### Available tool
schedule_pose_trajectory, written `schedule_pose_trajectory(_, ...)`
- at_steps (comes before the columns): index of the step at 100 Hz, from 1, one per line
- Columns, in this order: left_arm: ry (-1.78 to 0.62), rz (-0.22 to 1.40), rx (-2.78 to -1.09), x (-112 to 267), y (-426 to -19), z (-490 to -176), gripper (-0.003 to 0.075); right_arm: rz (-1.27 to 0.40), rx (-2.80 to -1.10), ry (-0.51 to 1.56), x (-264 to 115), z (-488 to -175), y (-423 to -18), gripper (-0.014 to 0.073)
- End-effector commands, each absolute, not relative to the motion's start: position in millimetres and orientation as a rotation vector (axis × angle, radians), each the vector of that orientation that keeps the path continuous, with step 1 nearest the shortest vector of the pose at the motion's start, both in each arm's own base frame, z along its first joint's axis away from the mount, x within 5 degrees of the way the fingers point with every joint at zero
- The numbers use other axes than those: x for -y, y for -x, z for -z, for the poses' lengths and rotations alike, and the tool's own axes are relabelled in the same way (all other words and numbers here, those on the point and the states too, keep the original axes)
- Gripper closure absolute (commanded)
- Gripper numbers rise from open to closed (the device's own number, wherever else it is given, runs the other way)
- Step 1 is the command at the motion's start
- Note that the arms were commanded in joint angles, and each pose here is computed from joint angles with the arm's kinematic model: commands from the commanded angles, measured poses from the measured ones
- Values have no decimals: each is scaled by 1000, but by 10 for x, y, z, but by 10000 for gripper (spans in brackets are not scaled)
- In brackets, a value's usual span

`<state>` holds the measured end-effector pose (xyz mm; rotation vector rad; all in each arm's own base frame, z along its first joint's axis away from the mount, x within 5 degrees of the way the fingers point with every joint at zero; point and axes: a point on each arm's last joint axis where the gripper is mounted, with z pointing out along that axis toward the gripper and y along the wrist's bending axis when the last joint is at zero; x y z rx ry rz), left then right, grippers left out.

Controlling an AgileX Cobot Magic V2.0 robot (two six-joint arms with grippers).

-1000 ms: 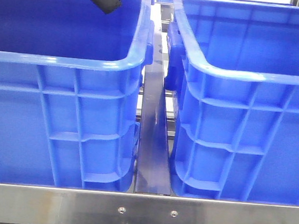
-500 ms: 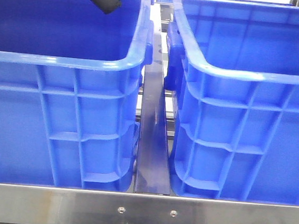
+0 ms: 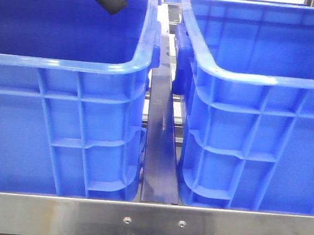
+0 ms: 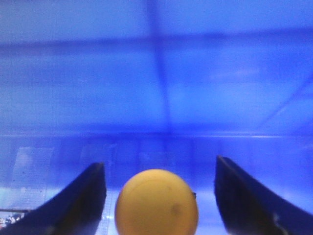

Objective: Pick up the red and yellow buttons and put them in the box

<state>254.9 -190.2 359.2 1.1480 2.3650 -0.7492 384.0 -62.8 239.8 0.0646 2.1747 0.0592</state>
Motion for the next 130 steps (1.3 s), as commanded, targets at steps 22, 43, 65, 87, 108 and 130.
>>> schedule_pose_trajectory(22,-1074,788,-2247,1926,-2520,-3817,158,-33,-2026,-10,597,-3005,-3660,85)
schedule_pose_trajectory(43,-1016,738,-2232,1906,-2563,-3840,211,-73,-1985,46,481,-3254,-3363,176)
schedule_pose_trajectory(65,-842,524,-2296,1778,-2689,-3818,561,-47,-1950,38,402,-3329,-2921,618)
schedule_pose_trajectory(87,-656,415,-2228,1629,-2687,-3876,741,-47,-1912,52,291,-3361,-2451,697)
schedule_pose_trajectory(108,-539,266,-2172,1370,-2588,-3879,741,-48,-1854,74,194,-3409,-2071,697)
schedule_pose_trajectory(130,-390,205,-2173,929,-2462,-3751,741,-41,-1794,93,110,-3406,-1725,697)
